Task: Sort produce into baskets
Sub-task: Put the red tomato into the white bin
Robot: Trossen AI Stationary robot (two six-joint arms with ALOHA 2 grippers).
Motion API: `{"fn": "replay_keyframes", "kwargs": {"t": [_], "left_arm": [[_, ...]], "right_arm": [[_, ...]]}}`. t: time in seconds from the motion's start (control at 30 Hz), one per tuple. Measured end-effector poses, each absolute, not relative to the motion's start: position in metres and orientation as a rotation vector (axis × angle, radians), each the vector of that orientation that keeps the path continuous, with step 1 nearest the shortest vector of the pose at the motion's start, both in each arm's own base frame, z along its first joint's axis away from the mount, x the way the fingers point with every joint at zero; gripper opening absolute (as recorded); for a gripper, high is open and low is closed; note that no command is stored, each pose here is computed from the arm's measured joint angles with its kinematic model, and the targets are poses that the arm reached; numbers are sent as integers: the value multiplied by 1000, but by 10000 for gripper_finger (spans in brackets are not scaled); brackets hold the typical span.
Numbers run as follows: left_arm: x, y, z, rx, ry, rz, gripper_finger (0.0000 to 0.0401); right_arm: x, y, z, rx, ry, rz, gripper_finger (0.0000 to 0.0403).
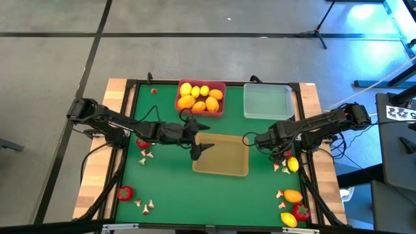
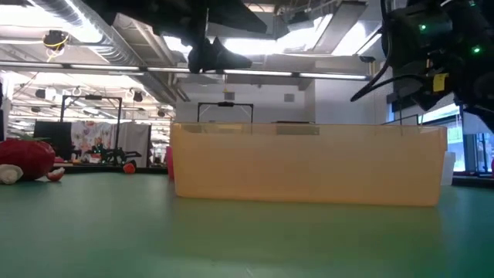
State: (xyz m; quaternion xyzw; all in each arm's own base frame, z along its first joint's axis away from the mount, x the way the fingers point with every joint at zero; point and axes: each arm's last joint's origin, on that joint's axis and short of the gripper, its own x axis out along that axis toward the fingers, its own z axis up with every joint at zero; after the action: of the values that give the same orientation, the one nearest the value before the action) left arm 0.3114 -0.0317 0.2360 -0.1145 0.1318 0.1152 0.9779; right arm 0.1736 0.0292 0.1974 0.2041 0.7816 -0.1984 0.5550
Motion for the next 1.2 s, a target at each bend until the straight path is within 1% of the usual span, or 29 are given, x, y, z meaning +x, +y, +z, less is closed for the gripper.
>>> {"fn": "replay_keyframes", "kwargs": {"t": [0.2, 0.57, 0.73, 0.83, 1.0, 1.07, 1.2], "left_arm": [[311, -33, 236, -228, 268, 228, 388], [311, -33, 236, -234, 268, 230, 388], [311, -33, 236, -235, 268, 230, 388], [311, -33, 236, -235, 268, 230, 388], [311, -33, 235, -235, 268, 230, 388], [311, -33, 235, -235, 268, 230, 388], [312, -32, 236, -235, 267, 231, 388]], "right_arm": [[176, 29, 188, 397, 1934, -480, 319], [191, 31, 153, 277, 2143, -438, 319], [193, 31, 146, 240, 2186, -431, 316], [193, 30, 146, 209, 2182, -419, 294], [193, 30, 145, 177, 2179, -410, 230], [193, 30, 146, 165, 2180, -397, 210], [194, 28, 151, 82, 2164, -409, 208]]}}
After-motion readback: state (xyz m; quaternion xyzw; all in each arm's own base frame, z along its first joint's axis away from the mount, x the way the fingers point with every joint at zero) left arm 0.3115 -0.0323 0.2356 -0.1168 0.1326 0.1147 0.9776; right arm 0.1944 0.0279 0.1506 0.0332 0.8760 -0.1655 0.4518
